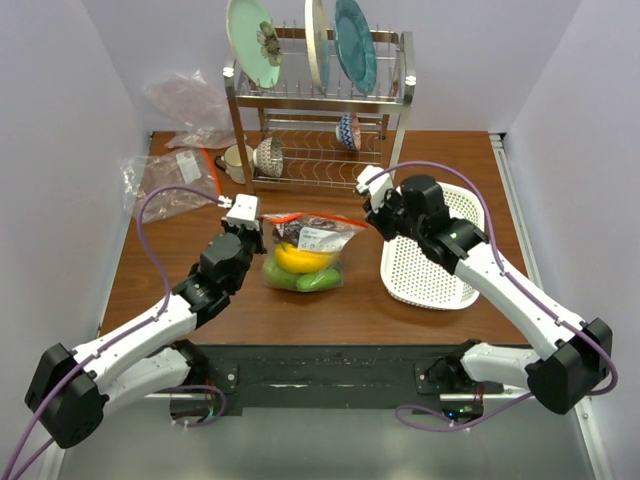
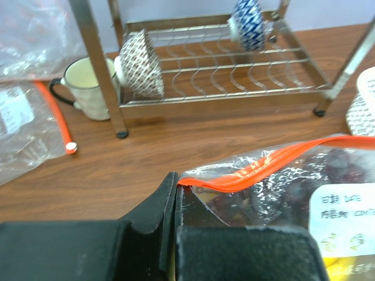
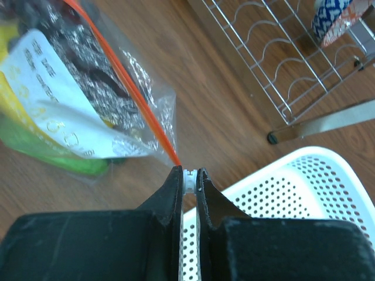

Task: Place the food in the zip-top bag and seal the zipper
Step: Zip the zipper food storage bag at the center of the board, then place the zipper food storage bag at the center of the board.

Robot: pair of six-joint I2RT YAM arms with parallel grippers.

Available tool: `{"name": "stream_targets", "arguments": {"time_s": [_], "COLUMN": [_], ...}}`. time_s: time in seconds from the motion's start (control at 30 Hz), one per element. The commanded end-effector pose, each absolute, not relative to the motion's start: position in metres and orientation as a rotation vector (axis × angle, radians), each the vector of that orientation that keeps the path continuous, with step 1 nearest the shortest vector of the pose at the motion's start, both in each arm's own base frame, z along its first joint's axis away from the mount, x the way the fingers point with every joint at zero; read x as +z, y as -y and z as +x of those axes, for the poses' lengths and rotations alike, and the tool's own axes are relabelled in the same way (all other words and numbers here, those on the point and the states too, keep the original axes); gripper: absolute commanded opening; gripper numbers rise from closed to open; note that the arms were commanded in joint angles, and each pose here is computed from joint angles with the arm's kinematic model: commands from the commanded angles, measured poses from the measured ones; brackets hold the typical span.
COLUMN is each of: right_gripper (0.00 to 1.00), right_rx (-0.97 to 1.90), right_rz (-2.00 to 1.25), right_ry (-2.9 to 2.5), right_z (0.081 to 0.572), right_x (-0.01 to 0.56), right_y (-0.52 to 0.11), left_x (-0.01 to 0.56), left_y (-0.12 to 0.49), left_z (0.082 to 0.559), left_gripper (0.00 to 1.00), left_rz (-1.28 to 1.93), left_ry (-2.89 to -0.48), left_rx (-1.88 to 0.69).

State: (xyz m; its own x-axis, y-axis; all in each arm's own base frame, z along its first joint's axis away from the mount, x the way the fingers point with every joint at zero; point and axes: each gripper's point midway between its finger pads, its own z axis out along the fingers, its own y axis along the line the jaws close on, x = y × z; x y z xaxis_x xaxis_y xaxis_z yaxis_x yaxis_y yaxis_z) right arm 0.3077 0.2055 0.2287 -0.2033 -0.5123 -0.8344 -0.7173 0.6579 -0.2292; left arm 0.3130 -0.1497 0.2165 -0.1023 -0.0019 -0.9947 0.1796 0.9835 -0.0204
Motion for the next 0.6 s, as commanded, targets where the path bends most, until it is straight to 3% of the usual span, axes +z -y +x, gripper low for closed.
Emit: {"name": "stream_targets", "arguments": {"time_s": [0.0,0.57], "right_gripper": [0.0,0.0], "right_rx": [0.371,0.425], "right_rz": [-0.942,-0.864], "right_ry": [-1.751,-1.91], "right_z": [0.313,0.306], "right_x": [0.266,0.229], "right_y": [-0.222,-0.204], "left_x": [0.261,0.243], "left_y": [0.153,0.157], "left_z": [0.312,0.327], "left_gripper": [0.0,0.0], "left_rz": [0.094,0.078], "left_ry": [-1.515,-1.565], "left_rx": [-0.243,-0.214]}}
